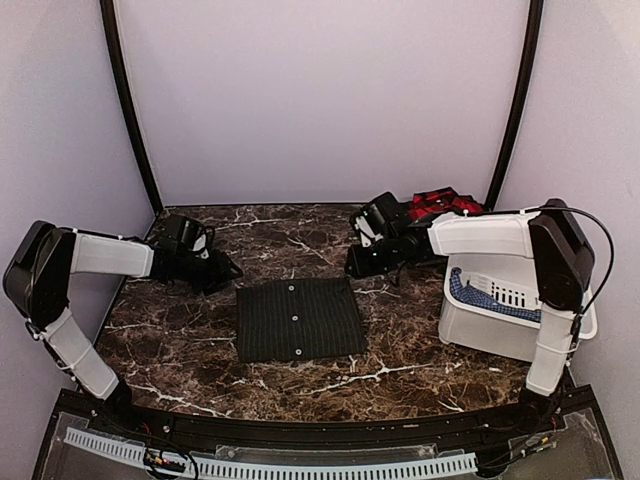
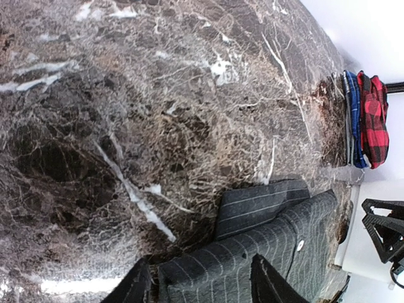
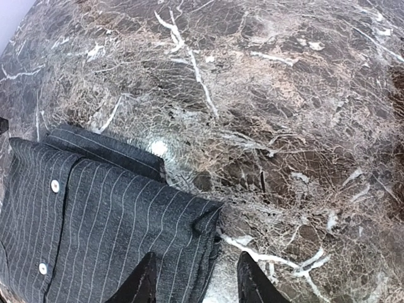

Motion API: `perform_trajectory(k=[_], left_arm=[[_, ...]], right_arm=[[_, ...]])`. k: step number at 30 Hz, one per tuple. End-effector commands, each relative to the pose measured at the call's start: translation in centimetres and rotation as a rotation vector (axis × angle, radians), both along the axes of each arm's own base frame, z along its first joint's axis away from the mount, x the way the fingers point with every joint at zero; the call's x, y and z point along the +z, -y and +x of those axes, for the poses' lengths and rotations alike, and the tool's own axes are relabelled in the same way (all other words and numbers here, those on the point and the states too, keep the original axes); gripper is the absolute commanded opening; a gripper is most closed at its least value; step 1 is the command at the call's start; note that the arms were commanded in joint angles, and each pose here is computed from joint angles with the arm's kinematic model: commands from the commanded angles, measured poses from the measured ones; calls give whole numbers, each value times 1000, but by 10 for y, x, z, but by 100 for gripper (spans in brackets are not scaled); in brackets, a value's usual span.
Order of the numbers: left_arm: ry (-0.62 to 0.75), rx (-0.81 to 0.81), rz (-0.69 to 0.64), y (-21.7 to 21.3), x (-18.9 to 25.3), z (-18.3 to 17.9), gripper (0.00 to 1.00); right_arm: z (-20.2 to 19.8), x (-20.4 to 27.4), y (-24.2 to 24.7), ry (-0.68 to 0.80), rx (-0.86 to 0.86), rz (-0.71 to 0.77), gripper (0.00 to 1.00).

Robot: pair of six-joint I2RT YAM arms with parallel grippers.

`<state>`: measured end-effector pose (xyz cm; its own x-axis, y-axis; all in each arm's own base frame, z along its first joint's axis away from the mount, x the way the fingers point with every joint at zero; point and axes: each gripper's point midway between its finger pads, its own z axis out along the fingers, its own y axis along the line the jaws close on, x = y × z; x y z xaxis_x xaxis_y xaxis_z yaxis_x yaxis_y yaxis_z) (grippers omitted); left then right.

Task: Fold and stack the long sleeve shirts
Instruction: Fold the 2/3-rectangle-folded shirt at the center of the board, then smooth out the square-folded shirt at the center of the board.

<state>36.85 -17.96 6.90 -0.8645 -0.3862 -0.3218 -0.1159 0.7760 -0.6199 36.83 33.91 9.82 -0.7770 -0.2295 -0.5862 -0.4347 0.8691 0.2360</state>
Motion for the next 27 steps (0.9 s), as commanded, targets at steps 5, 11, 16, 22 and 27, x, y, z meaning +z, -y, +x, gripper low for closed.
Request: perform_trajectory(k=[5,11,16,22,27], left_arm=[[104,-14,71,-4,43,-2,48],[112,-106,3,36,59,-29,31],[70,-271,-67,93,51,-54,25],[24,-370,-122,135,36,-63,22],[44,-336,-44,136,19,-38,22]], right_arm=[[-22,25,-29,43,85,-3,36],[-39,8,-52,8,134,-20,32],[-30,-6,-54,4,115,-50,30],[-14,-26,-50,-18,92,-73,27],[7,-44,-39,-49,48,-69,27]])
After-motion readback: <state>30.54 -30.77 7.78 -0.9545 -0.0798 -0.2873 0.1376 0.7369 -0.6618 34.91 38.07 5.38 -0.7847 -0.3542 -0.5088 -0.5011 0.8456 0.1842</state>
